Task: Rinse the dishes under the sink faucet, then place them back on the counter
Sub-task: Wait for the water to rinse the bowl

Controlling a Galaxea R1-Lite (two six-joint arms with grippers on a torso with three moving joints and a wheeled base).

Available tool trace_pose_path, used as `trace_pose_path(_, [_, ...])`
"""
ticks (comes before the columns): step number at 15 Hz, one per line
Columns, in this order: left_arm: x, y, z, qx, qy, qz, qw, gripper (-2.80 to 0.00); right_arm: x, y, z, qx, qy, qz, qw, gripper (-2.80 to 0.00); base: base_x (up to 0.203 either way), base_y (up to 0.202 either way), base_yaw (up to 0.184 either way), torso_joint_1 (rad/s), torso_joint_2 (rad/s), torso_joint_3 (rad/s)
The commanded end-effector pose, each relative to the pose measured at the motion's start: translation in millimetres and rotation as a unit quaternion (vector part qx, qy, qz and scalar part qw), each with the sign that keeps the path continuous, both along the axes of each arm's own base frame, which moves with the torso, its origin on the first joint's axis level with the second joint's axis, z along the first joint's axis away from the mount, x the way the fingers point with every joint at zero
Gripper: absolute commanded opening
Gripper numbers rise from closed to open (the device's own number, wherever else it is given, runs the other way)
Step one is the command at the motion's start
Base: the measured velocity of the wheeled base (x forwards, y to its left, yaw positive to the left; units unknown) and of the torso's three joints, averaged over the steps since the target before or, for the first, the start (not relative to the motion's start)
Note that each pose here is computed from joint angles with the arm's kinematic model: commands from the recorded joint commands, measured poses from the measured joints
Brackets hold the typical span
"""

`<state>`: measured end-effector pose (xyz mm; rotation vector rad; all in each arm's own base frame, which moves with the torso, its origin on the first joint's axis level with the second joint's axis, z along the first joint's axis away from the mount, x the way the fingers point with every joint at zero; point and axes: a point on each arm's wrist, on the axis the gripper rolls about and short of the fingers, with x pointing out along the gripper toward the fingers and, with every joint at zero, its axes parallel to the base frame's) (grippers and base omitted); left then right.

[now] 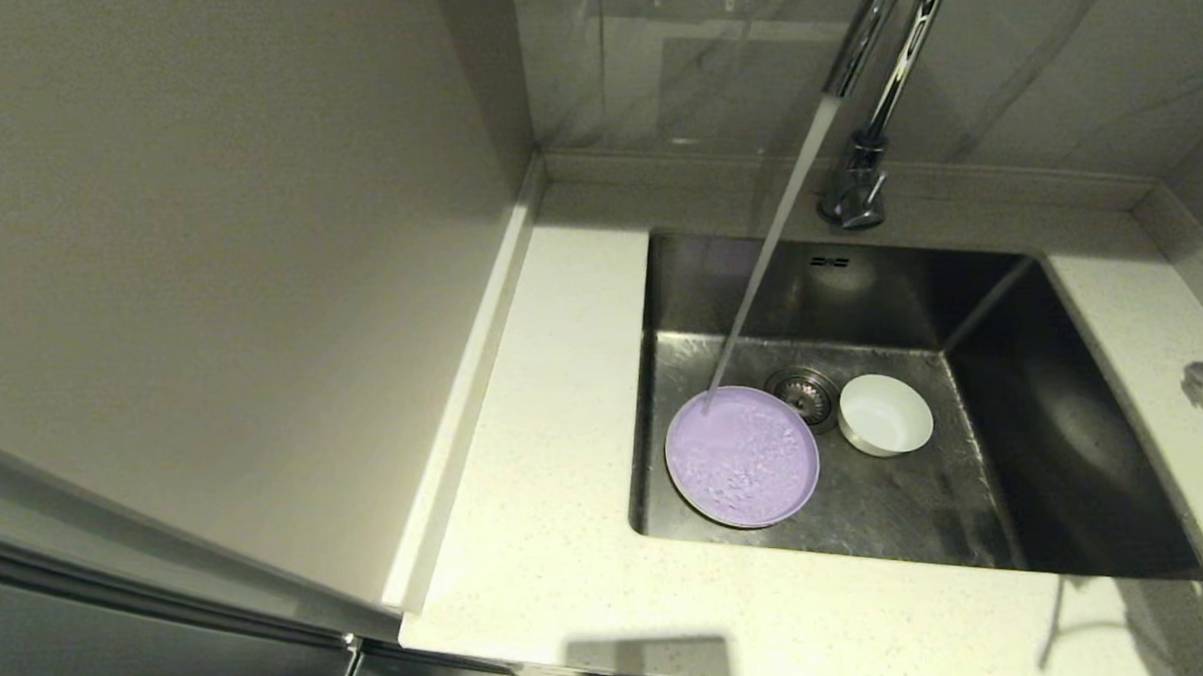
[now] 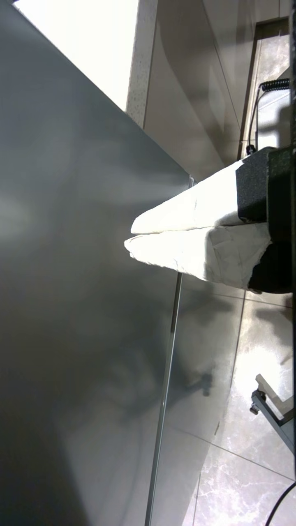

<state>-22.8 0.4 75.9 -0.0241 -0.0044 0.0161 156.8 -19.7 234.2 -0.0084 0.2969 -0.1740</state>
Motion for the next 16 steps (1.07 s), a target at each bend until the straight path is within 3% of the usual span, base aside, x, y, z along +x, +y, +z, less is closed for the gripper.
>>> trace_pose_path(1, [0,0,0,0.0,-0.001,0.0,1.0,-2.8,-64,10,-6,0.006,-0.063,0.02,0.998,-2.8,0.0,0.0,0.0,0.0,0.0,0.0])
trace_pose_path(4, [0,0,0,0.0,-0.001,0.0,1.0,-2.8,-102,15,-16,0.014,-0.11,0.037,0.993,-2.8,0.0,0.0,0.0,0.0,0.0,0.0])
trace_pose_path(7, [0,0,0,0.0,-0.001,0.0,1.0,-2.8,-136,19,-59,0.01,-0.124,0.06,0.99,-2.8,0.0,0.0,0.0,0.0,0.0,0.0])
trace_pose_path(13, [0,0,0,0.0,-0.001,0.0,1.0,-2.8,-159,19,-142,-0.01,-0.091,0.073,0.993,-2.8,0.0,0.0,0.0,0.0,0.0,0.0])
trace_pose_path(16, [0,0,0,0.0,-0.001,0.0,1.0,-2.8,-162,19,-152,-0.003,-0.06,0.075,0.995,-2.8,0.0,0.0,0.0,0.0,0.0,0.0])
